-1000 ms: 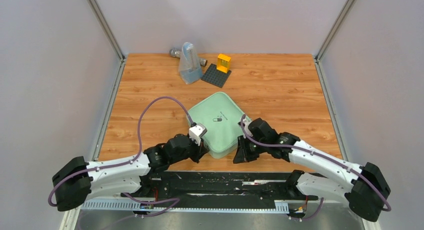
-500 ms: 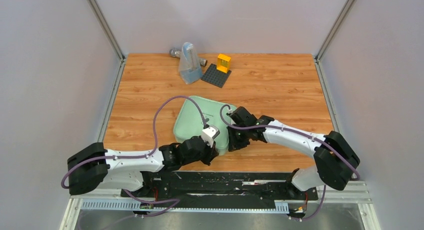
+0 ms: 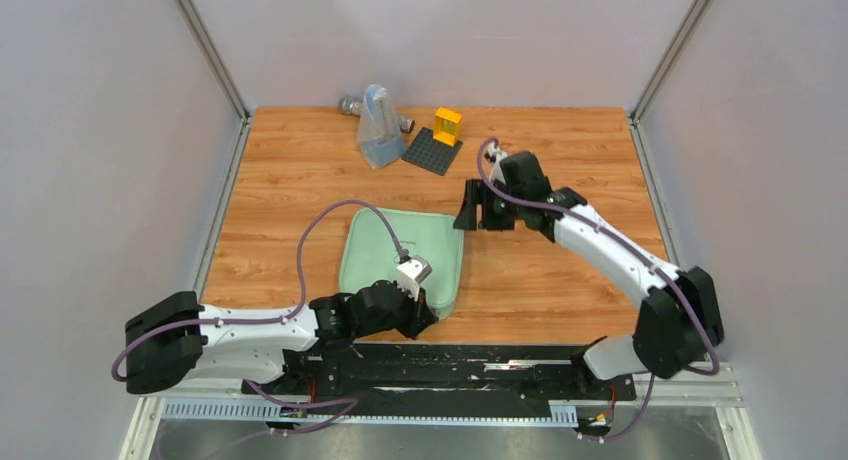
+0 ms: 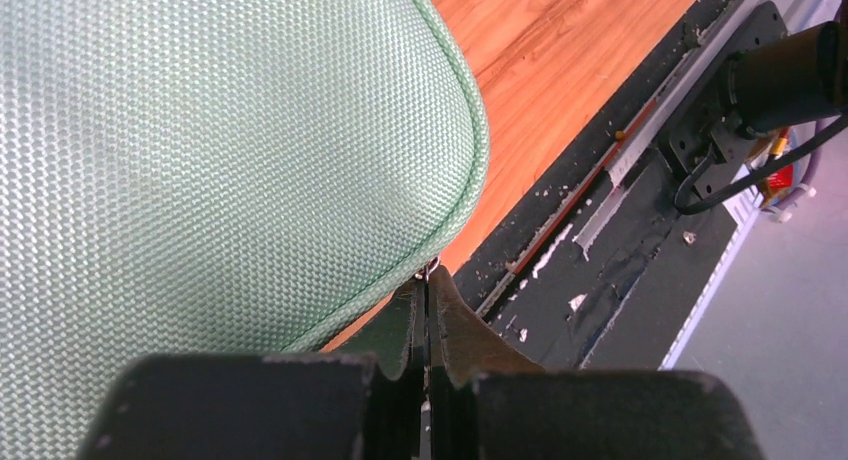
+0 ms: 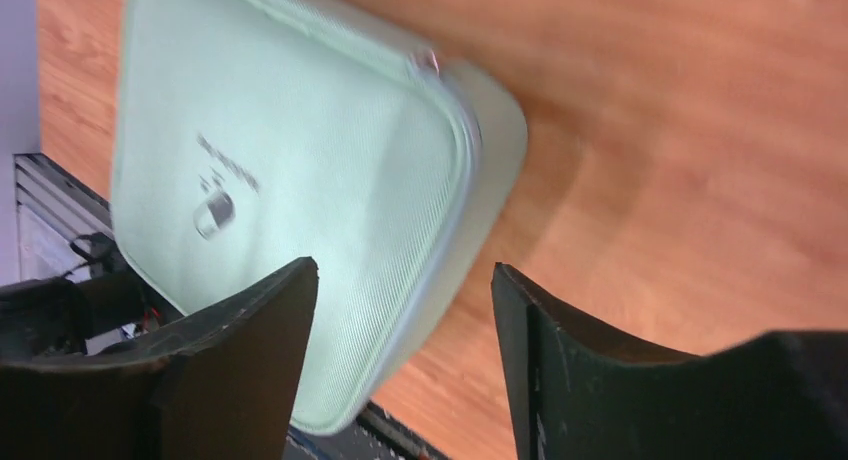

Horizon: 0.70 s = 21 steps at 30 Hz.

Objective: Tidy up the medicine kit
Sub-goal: Zip the medicine box at the center of the board.

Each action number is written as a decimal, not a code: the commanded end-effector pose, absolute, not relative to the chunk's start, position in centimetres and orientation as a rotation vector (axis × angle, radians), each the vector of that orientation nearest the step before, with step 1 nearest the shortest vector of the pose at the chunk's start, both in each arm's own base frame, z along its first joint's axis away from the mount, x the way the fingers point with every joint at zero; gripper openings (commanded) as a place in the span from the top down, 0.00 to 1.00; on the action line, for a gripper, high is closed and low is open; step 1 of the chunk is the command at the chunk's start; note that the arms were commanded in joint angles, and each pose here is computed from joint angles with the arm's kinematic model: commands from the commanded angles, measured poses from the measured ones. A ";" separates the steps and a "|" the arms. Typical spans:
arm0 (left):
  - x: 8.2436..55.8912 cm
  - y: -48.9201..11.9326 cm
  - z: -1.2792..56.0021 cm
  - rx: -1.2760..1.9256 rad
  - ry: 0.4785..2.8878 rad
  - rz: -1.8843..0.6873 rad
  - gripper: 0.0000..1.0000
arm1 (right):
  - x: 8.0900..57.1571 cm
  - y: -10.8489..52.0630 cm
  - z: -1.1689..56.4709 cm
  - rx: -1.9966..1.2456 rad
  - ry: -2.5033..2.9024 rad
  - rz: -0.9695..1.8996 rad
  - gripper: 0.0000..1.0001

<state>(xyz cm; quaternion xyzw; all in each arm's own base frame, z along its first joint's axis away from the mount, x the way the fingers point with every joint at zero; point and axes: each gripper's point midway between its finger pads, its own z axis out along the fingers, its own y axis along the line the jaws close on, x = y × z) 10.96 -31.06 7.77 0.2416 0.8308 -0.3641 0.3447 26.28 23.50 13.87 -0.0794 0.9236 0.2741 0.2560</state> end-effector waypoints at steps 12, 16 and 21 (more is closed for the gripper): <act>10.6 -27.8 8.7 0.420 2.159 -0.990 1.00 | 32.2 35.6 11.6 -0.948 2.439 1.272 0.24; 10.6 -27.1 8.5 0.391 2.162 -0.978 1.00 | 29.2 35.6 8.3 -1.049 2.539 1.224 0.35; 11.4 -26.1 8.9 0.365 2.144 -0.929 1.00 | 29.1 32.2 5.8 -0.787 2.664 1.058 0.82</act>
